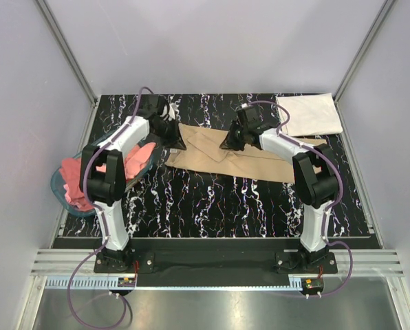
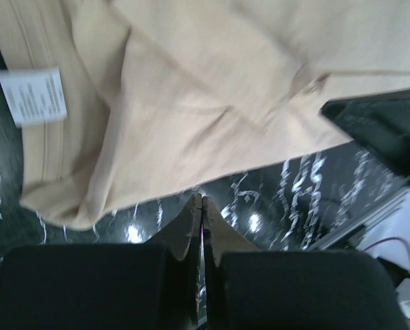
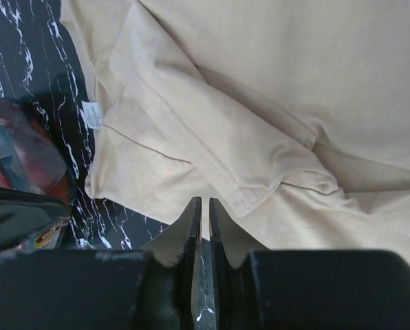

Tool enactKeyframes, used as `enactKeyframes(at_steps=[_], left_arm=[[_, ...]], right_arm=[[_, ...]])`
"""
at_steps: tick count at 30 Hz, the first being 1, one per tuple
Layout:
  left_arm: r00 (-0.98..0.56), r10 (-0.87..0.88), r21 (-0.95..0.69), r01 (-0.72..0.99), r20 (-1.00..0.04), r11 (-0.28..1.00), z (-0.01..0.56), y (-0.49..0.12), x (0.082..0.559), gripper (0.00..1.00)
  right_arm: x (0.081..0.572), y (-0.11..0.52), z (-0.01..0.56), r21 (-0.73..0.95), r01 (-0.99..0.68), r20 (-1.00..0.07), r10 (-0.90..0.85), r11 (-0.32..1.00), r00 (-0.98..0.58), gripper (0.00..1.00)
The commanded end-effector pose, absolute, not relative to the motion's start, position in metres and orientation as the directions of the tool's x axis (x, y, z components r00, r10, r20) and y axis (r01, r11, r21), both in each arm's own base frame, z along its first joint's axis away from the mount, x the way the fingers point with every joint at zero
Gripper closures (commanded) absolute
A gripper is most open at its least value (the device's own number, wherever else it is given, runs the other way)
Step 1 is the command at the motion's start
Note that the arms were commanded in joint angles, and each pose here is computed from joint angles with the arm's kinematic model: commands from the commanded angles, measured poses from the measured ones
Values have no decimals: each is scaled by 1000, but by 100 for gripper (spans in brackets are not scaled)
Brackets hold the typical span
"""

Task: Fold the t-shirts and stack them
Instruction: Fold the tshirt

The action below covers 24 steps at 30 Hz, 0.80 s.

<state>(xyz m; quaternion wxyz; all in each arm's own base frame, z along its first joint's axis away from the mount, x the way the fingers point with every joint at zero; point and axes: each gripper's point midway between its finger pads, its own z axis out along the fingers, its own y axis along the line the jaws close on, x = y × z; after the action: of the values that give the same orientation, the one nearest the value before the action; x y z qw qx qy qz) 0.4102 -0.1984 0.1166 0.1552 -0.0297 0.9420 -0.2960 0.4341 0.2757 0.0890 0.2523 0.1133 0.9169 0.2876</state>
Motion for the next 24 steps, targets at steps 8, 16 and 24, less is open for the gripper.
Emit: enactKeyframes(at_steps=[8, 16, 24], left_arm=[[-964, -130, -312, -53, -232, 949, 48, -161, 388, 100], [-965, -160, -142, -132, -209, 981, 21, -133, 388, 100], [-960, -165, -120, -141, -227, 983, 27, -130, 394, 100]], right_arm=[[421, 281, 46, 584, 93, -326, 338, 806, -883, 87], [414, 270, 10, 523, 130, -303, 327, 842, -895, 87], [413, 266, 7, 507, 135, -314, 328, 851, -891, 88]])
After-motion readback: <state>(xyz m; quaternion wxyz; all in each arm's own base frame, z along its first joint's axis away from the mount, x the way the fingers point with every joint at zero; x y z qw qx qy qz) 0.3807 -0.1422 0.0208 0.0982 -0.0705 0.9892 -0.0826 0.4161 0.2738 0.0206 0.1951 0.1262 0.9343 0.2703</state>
